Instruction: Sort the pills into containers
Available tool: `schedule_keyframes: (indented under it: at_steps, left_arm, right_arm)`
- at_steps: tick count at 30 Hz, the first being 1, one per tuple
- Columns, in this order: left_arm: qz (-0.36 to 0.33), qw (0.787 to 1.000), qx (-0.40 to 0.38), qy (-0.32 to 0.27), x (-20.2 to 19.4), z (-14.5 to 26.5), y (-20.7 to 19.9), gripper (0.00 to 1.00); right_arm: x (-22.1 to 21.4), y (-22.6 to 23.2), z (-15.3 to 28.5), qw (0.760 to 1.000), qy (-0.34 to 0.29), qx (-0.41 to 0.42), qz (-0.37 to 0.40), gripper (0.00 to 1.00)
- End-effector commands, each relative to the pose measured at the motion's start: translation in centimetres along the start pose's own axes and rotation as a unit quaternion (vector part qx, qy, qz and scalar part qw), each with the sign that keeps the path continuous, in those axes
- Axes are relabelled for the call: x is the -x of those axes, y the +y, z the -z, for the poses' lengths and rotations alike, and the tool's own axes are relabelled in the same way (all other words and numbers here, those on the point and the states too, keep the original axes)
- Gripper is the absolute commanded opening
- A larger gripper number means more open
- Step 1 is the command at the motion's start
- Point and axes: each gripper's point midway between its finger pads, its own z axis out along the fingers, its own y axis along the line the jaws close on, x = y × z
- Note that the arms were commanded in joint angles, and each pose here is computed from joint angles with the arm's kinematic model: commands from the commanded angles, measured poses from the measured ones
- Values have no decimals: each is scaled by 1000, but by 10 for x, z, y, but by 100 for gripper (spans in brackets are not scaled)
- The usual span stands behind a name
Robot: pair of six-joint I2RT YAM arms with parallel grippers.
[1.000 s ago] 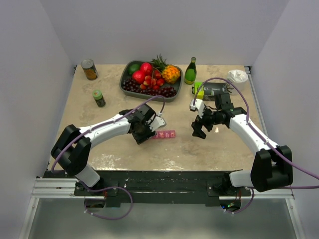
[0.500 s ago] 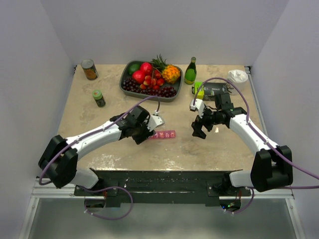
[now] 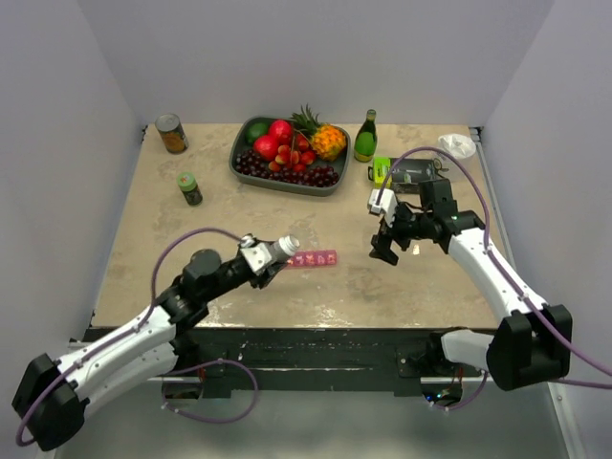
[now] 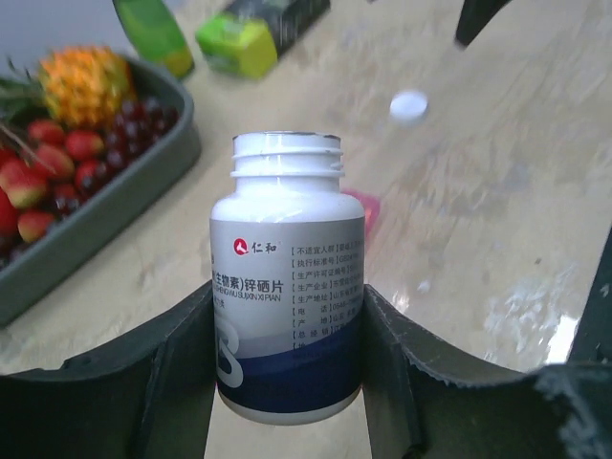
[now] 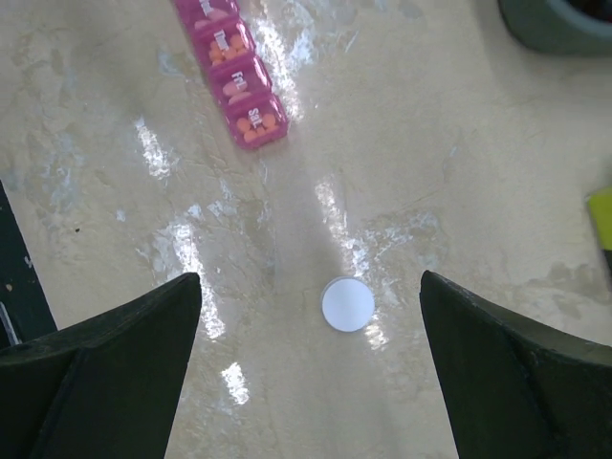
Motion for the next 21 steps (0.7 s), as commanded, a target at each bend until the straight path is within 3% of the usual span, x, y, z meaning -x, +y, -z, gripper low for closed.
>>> schedule_keyframes:
  at_steps: [1, 5, 7, 10, 13, 20, 21]
  left_arm:
    - [-15, 940, 2, -340, 117, 50, -8, 0]
    - [-15, 891, -48, -450, 149, 89, -30, 0]
    - [-18, 870, -72, -488, 163, 106, -39, 0]
    - [-36, 853, -108, -509, 174, 124, -52, 0]
    - [-52, 840, -130, -525, 182, 146, -62, 0]
    - [-98, 858, -159, -479, 182, 147, -74, 0]
    - [-102, 887, -160, -422, 163, 124, -72, 0]
  right_arm:
    - [49, -9, 30, 993, -64, -37, 95, 99]
    - [66, -5, 33, 983, -97, -25, 154, 99]
    - [49, -3, 21, 984, -64, 17, 163, 99]
    - [20, -6, 7, 988, -2, 58, 145, 99]
    - [-2, -15, 2, 987, 41, 46, 147, 99]
    - [-31, -21, -17, 979, 70, 64, 181, 99]
    - [-37, -22, -22, 977, 76, 67, 189, 99]
